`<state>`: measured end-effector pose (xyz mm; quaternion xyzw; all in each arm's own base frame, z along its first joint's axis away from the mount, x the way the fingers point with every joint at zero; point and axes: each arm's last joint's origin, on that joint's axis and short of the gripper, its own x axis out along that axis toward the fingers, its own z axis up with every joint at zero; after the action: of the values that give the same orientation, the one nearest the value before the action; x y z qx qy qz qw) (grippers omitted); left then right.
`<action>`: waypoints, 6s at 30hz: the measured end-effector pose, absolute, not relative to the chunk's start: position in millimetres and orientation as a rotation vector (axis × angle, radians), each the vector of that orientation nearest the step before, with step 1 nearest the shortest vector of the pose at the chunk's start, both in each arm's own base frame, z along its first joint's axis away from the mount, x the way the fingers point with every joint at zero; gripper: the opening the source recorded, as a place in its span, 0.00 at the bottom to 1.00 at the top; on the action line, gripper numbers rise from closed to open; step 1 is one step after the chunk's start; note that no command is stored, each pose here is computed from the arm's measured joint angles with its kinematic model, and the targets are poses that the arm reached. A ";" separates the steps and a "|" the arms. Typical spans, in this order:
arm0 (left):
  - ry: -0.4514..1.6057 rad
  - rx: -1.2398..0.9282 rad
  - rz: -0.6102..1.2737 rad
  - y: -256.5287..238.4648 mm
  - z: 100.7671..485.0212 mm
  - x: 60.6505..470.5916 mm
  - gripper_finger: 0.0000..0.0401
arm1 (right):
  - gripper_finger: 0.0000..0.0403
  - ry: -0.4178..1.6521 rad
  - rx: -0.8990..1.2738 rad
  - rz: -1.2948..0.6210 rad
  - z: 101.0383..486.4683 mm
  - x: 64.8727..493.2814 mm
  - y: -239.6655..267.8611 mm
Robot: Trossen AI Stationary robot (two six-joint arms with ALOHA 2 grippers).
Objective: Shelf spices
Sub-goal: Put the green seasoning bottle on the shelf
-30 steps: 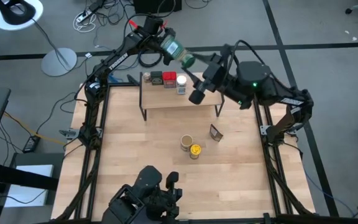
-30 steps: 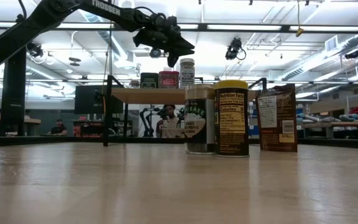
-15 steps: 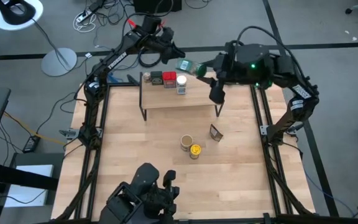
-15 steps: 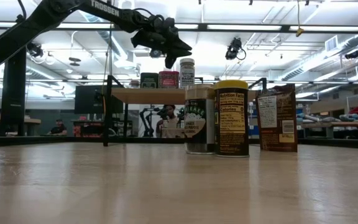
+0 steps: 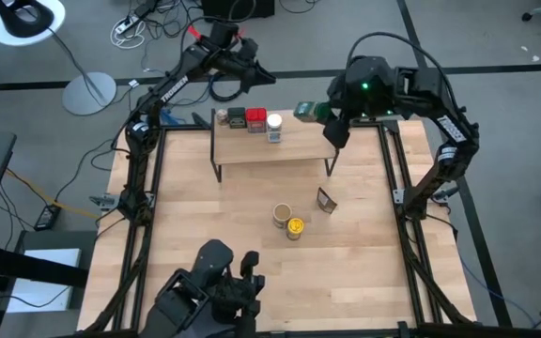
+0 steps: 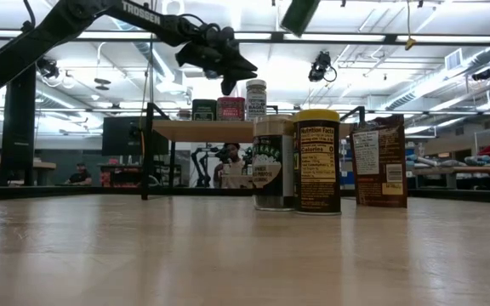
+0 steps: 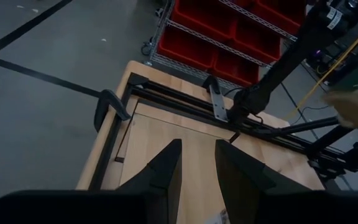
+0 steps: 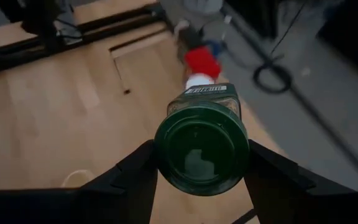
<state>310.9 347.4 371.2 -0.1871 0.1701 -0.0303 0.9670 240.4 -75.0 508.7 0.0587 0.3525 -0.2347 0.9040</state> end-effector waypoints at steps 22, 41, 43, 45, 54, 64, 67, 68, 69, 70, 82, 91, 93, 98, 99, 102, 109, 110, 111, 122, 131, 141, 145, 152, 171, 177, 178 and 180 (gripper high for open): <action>0.354 -0.395 -0.056 348.8 370.0 307.9 0.25 | 0.52 0.921 0.800 -0.657 444.7 285.5 -135.4; 0.371 -0.422 -0.058 347.6 367.9 307.1 0.25 | 0.51 0.872 1.083 -0.909 425.5 263.1 -186.1; 0.372 -0.424 -0.058 347.5 367.8 307.0 0.25 | 0.51 0.888 1.095 -0.927 419.5 262.3 -190.9; 0.374 -0.427 -0.058 347.4 367.5 306.9 0.25 | 0.51 0.915 1.107 -0.940 412.5 261.9 -193.5; 0.374 -0.426 -0.057 347.5 367.6 306.9 0.25 | 0.51 1.002 1.134 -0.981 389.2 262.0 -200.1; 0.374 -0.426 -0.058 347.1 367.6 307.3 0.25 | 0.52 1.028 1.138 -1.006 379.9 260.5 -203.8; 0.374 -0.426 -0.058 347.1 367.6 307.3 0.25 | 0.52 1.036 1.130 -0.986 379.8 260.8 -203.6; 0.374 -0.426 -0.058 347.1 367.6 307.3 0.25 | 0.52 1.038 1.128 -0.981 379.8 260.8 -203.5; 0.374 -0.426 -0.058 347.1 367.6 307.3 0.25 | 0.53 1.041 1.124 -0.977 379.7 260.8 -203.5; 0.375 -0.426 -0.058 347.1 367.6 307.3 0.25 | 0.53 1.044 1.121 -0.970 379.7 260.8 -203.4; 0.379 -0.430 -0.058 346.8 367.1 307.1 0.25 | 0.67 1.031 1.098 -0.930 379.7 263.5 -204.8; 0.379 -0.429 -0.059 346.8 367.1 307.1 0.25 | 0.80 0.996 1.080 -0.914 380.7 266.5 -207.2; 0.379 -0.429 -0.059 346.8 367.1 307.1 0.25 | 0.83 0.996 1.079 -0.914 380.7 266.5 -207.2; 0.379 -0.429 -0.059 346.8 367.1 307.1 0.25 | 0.87 0.977 1.076 -0.911 381.2 267.4 -208.8; 0.379 -0.429 -0.059 346.8 367.1 307.1 0.25 | 0.87 0.967 1.074 -0.909 381.6 268.1 -209.4; 0.381 -0.431 -0.059 346.7 366.8 307.0 0.25 | 0.87 0.939 1.068 -0.905 383.3 268.5 -211.1; 0.382 -0.433 -0.059 346.6 366.7 306.9 0.25 | 0.87 0.826 1.020 -0.920 403.7 264.7 -215.0; 0.382 -0.433 -0.059 346.6 366.7 306.9 0.25 | 0.87 0.802 1.006 -0.924 409.5 263.4 -215.2; 0.382 -0.433 -0.059 346.6 366.7 306.9 0.25 | 0.87 0.779 0.987 -0.925 415.6 262.4 -214.9; 0.372 -0.392 -0.064 347.2 367.7 307.3 0.25 | 0.82 0.513 0.709 -0.889 487.7 236.3 -183.8; 0.199 -0.315 -0.035 357.9 390.0 311.8 0.25 | 0.75 0.444 0.457 -0.924 524.1 200.4 -119.4; -0.085 -0.187 0.040 349.1 460.9 283.6 0.25 | 0.74 0.409 0.262 -0.912 535.3 190.7 -45.1; -0.133 -0.075 0.160 326.6 498.3 255.8 0.25 | 0.73 0.433 0.207 -0.937 528.0 198.4 -23.4; -0.037 0.094 0.335 263.0 544.3 204.1 0.25 | 0.73 0.591 0.126 -0.908 480.3 229.1 7.2; -0.077 0.329 0.435 85.8 576.1 105.9 0.04 | 0.55 0.588 0.010 -1.252 275.1 239.3 38.5; -0.028 0.266 0.499 78.1 526.2 98.4 0.01 | 0.25 0.520 -0.047 -1.267 265.6 230.7 38.5; -0.029 0.248 0.499 79.0 515.7 99.5 0.01 | 0.19 0.509 -0.058 -1.269 266.0 230.8 37.9; -0.041 0.216 0.496 81.1 494.2 102.7 0.01 | 0.07 0.493 -0.076 -1.282 266.5 231.4 34.7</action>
<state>102.7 81.1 494.2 0.1065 -0.0201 0.2448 0.9635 231.4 34.7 266.5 -0.0352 0.2274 -0.5918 0.7725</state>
